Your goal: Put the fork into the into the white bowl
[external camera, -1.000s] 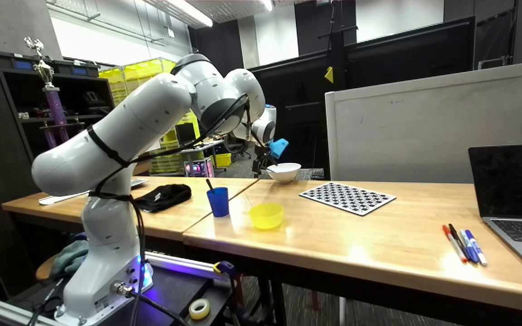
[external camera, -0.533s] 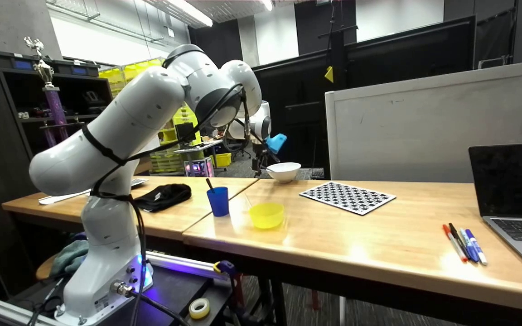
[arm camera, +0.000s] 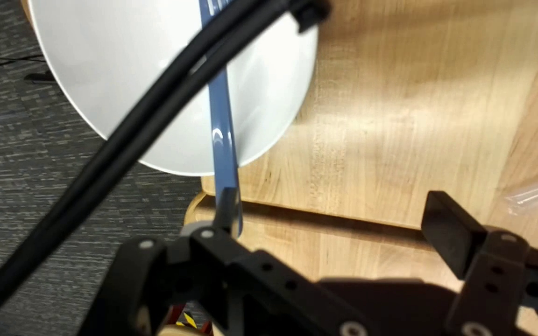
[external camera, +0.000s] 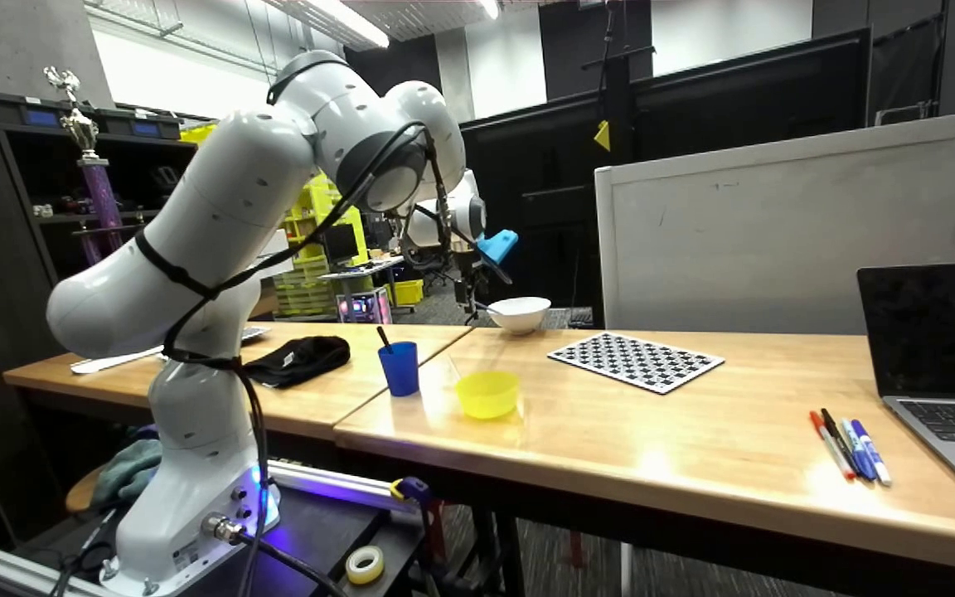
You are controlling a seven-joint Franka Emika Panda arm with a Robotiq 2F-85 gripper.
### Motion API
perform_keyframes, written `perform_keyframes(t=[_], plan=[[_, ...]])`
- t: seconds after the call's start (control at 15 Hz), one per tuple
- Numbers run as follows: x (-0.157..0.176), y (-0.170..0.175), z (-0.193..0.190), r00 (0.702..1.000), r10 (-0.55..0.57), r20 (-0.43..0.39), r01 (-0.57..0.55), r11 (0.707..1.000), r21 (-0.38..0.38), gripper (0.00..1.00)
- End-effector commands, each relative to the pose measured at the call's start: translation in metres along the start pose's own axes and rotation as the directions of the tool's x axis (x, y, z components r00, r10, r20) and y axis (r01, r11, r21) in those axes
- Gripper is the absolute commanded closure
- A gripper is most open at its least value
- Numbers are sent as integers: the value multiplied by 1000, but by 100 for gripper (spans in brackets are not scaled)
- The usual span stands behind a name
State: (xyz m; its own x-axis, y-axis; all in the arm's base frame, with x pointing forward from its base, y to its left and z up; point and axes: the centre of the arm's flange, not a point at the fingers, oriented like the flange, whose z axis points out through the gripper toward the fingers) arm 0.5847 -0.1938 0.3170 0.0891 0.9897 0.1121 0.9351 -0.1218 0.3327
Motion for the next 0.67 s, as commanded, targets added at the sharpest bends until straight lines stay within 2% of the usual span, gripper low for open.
perform_keyframes(t=[0.0,0.33,0.47,0.6], plan=[[14,-24,-44,996,58,75,-58,998,-5,0],[29,-42,-85,971,237,34,-238,970,53,0],[39,-50,-98,946,325,16,-325,942,87,0],[51,-59,-110,909,418,12,-416,902,119,0]])
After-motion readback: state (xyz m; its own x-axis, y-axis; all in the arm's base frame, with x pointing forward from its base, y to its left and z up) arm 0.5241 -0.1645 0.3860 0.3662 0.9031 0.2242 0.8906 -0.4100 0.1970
